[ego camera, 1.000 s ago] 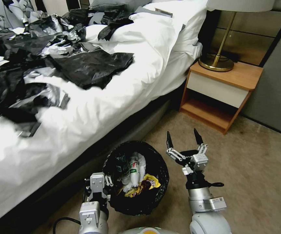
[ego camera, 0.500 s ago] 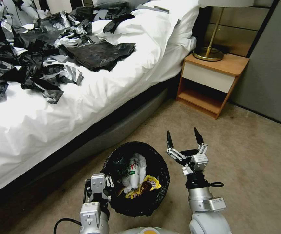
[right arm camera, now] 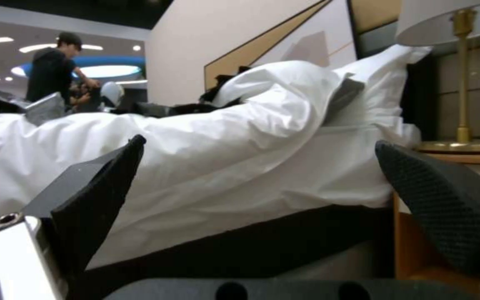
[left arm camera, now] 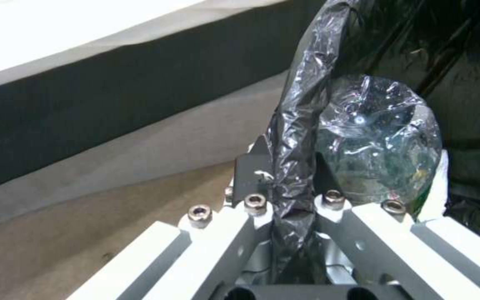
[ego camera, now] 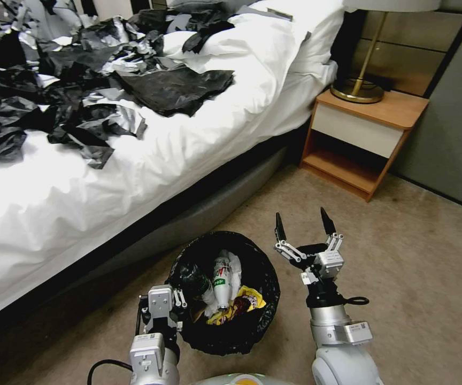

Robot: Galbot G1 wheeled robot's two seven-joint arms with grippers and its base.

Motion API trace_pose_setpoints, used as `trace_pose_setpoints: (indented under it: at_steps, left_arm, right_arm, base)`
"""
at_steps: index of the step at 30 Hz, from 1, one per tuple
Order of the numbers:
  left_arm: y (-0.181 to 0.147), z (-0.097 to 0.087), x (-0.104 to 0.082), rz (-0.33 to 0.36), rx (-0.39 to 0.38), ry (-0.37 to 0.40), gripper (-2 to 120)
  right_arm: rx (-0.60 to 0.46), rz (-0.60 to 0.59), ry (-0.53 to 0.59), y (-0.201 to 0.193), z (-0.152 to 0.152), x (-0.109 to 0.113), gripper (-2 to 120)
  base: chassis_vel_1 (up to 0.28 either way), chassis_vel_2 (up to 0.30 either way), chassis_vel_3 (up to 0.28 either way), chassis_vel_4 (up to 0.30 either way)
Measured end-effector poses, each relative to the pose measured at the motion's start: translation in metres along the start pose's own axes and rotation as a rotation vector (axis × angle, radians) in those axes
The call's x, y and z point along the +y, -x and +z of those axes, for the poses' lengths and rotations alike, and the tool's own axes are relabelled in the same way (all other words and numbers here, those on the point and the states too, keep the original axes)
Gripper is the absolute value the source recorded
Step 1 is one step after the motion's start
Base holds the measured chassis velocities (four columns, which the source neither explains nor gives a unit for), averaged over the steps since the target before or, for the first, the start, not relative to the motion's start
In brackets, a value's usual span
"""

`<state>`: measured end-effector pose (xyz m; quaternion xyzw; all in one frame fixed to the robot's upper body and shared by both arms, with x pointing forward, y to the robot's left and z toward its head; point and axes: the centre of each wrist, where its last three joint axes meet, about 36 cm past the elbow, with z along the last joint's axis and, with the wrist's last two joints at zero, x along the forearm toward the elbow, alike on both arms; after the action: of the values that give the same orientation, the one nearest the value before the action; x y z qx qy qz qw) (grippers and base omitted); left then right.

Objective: Pick up the trash bin, then pick up the garbage from the floor and place it into the trash bin.

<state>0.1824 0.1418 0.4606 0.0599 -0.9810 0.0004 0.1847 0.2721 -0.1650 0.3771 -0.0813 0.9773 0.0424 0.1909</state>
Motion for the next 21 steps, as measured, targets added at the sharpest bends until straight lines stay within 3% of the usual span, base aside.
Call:
trace_pose_setpoints:
  at_steps: [21]
  left_arm:
    - [-0.006, -0.012, 0.006, -0.016, 0.001, -0.033, 0]
  right_arm:
    - [0.025, -0.011, -0.035, 0.002, 0.002, -0.003, 100]
  base:
    - [0.119, 0.111, 0.113, 0.117]
